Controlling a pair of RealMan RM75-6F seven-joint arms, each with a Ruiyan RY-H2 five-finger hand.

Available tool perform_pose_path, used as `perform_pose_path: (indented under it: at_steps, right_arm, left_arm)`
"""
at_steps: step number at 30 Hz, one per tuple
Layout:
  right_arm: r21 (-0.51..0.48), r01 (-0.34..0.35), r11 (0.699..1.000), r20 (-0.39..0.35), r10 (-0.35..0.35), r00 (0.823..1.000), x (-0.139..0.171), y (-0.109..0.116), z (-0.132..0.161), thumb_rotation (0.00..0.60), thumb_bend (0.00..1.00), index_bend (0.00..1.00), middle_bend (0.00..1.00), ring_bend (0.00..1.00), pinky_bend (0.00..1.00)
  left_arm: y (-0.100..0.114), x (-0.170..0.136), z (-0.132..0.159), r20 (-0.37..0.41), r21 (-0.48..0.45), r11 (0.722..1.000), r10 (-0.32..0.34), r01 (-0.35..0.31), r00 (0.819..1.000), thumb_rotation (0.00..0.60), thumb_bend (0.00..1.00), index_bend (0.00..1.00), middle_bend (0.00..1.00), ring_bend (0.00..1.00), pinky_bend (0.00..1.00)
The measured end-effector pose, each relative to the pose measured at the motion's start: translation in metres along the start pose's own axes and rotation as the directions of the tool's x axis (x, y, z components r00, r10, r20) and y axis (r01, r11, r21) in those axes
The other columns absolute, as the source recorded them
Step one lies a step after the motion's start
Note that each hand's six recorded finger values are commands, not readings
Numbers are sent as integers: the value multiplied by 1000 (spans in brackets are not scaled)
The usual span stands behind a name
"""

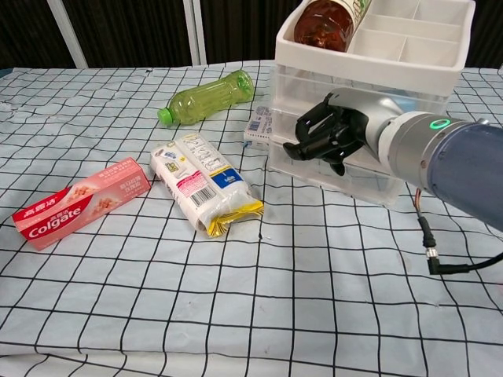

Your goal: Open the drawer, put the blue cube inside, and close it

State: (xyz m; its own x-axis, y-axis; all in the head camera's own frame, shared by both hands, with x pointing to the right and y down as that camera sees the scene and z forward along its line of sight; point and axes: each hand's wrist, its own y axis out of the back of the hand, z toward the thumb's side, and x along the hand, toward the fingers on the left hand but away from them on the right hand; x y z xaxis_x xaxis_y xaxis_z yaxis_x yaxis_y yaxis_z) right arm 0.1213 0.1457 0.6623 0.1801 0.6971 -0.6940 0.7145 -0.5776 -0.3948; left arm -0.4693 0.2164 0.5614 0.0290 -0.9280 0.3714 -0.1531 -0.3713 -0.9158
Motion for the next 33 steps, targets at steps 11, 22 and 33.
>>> perform_pose_path:
  at_steps: [11, 22, 33]
  right_arm:
    - [-11, 32, 999, 61, -32, 998, -7, 15, -16, 600, 383, 794, 840, 843, 767]
    - [-24, 62, 998, 89, -60, 994, -13, 25, -23, 600, 383, 794, 840, 844, 767]
    - [-27, 43, 999, 85, -41, 996, -5, 24, -24, 600, 382, 794, 840, 843, 767]
  left_arm:
    - [0, 0, 0, -1, -4, 1000, 0, 0, 1000, 600, 19, 0, 0, 0, 0]
    - [0, 0, 0, -3, -10, 1000, -2, 2, 1000, 600, 19, 0, 0, 0, 0]
    - [0, -1, 1, -1, -11, 1000, -5, 5, 1000, 600, 19, 0, 0, 0, 0]
